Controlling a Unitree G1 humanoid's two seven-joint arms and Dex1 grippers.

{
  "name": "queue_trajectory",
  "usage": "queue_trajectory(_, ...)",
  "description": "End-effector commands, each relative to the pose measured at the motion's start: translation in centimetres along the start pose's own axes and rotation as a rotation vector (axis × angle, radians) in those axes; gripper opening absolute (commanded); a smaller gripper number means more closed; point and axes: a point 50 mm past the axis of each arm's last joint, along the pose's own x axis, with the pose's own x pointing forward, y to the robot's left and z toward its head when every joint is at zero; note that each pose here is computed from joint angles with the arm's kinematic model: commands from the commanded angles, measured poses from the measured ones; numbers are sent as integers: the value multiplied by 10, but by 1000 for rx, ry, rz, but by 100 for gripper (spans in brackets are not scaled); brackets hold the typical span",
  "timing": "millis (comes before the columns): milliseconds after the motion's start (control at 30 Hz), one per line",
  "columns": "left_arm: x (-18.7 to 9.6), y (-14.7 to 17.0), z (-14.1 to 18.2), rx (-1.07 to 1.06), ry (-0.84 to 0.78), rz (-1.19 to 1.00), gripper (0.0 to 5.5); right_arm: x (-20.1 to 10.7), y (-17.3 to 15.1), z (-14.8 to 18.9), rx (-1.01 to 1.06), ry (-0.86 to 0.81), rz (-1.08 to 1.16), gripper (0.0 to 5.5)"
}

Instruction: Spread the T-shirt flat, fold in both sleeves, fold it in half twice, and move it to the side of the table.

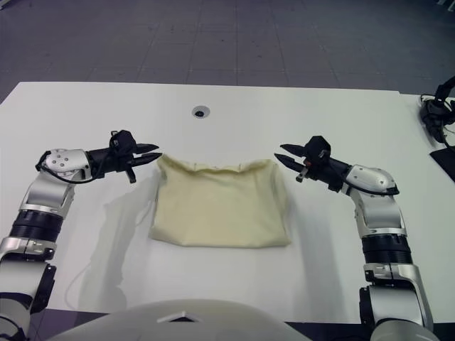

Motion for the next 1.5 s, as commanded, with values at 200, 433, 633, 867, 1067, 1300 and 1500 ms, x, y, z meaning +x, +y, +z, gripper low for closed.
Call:
queue_trajectory(200,-3,15,-21,-77,124,264,262,13,7,12,-142,-48,-27,292)
queue_trajectory(433,-12,24,5,-99,-56,422,367,47,19,10,-386,74,115,393)
queue_trajectory(633,-36,25,23,-71,-143,532,468,60,18,-19,-634,342,252,488)
queue_trajectory(867,-51,4,30,-28,-163,532,538,15,-16,-39,-799,594,229,540)
queue_trajectory(1067,-59,-9,30,-23,-158,548,538,-56,-20,-47,-815,781,303,540)
queue_trajectory(1300,-56,-18,37,-35,-182,524,538,-64,37,5,-769,606,558,540)
queue_trajectory(1500,-50,-24,42,-41,-196,494,538,-45,69,22,-818,478,606,540)
